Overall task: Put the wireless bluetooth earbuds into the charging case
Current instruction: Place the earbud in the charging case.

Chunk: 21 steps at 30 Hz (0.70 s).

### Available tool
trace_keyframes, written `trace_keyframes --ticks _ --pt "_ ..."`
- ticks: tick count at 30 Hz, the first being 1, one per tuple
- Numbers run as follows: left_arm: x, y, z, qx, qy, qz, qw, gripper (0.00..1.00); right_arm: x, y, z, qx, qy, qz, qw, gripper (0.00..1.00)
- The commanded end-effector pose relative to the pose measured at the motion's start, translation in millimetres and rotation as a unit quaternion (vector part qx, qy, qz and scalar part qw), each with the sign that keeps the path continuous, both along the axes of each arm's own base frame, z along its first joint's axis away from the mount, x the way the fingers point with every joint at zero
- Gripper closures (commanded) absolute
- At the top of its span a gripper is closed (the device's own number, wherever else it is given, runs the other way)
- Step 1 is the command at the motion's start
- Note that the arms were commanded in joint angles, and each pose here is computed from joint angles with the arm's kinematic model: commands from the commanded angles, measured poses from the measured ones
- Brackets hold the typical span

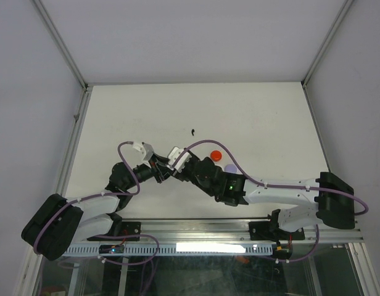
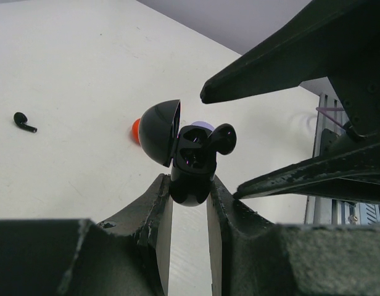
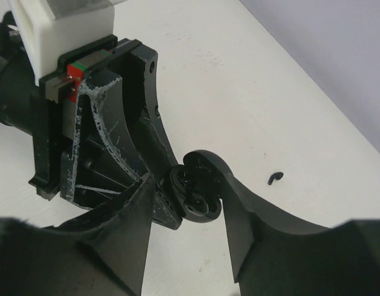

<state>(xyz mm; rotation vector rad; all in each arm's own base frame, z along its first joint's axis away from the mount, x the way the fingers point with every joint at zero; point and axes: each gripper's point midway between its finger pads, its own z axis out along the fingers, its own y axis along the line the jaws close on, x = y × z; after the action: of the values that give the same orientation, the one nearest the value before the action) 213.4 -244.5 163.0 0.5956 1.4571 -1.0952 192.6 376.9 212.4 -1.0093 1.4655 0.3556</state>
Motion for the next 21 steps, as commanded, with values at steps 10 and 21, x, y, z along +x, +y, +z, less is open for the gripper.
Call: trace_keyframes --ticks 10,21 --pt "-3.8 -1.0 20.5 -0.015 -0.060 -0.016 0.998 1.00 -8.8 -23.5 79.1 0.091 0.042 0.041 0.994 0.32" --pt "-10.0 -3.1 22.6 -0.016 -0.073 -0.034 0.997 1.00 24.9 -52.4 42.5 0.057 0.066 -0.022 0.996 0.29"
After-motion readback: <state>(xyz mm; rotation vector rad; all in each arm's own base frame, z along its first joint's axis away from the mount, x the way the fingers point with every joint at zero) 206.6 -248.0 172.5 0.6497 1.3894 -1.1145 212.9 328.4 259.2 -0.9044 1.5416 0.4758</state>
